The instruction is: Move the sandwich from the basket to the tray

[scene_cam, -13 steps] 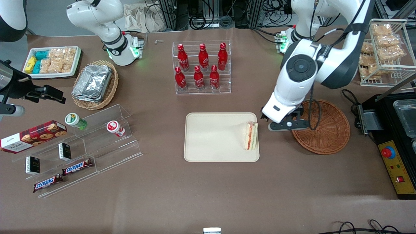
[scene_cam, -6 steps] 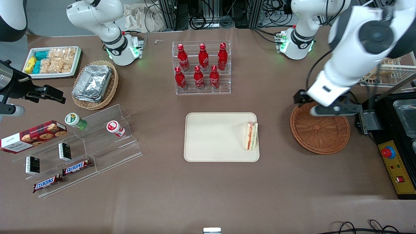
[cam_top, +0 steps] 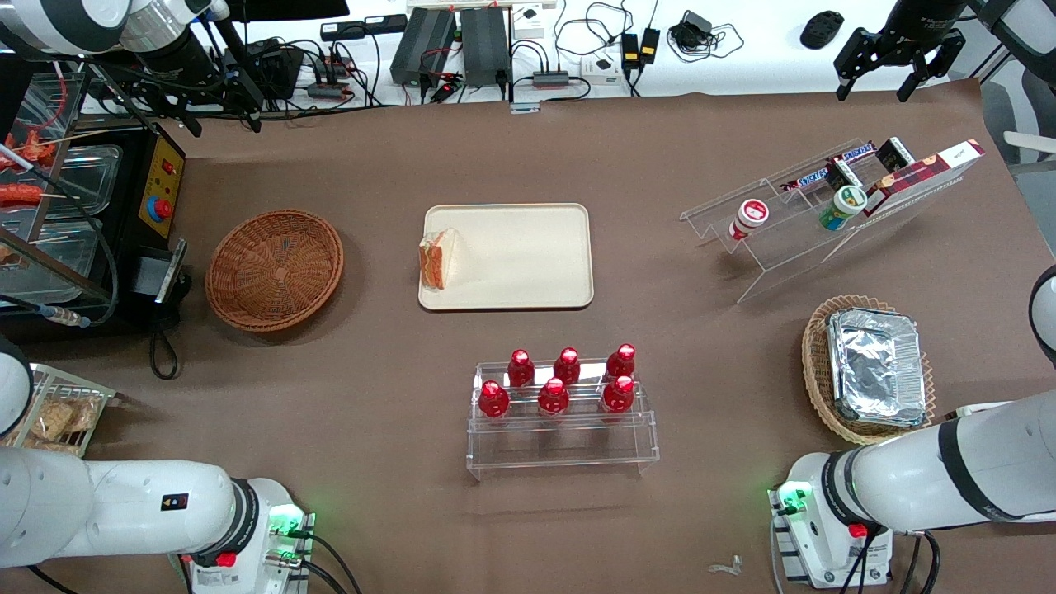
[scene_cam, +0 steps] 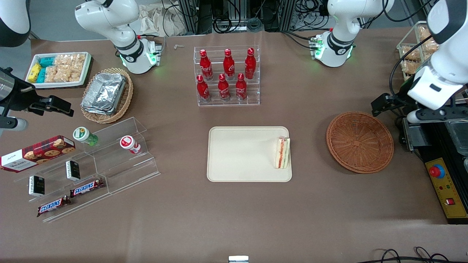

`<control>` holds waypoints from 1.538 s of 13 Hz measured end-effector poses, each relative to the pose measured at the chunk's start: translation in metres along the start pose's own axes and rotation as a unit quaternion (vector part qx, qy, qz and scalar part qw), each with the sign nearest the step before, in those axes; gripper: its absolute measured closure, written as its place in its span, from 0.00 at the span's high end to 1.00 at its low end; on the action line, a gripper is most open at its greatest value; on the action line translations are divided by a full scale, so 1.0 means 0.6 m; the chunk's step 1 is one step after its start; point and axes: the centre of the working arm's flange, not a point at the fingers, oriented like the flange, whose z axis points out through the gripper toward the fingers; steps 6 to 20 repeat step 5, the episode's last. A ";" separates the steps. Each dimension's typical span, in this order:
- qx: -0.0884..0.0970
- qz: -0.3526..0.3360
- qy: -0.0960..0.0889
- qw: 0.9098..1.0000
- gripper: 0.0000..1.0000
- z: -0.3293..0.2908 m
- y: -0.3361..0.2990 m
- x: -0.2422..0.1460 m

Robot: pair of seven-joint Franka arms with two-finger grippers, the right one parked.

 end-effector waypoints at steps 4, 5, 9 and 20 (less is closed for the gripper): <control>0.000 0.002 0.005 1.000 1.00 -0.010 0.004 -0.004; 0.000 0.002 0.005 1.000 1.00 -0.010 0.006 -0.005; 0.000 0.002 0.005 1.000 1.00 -0.010 0.006 -0.005; 0.000 0.002 0.005 1.000 1.00 -0.010 0.006 -0.005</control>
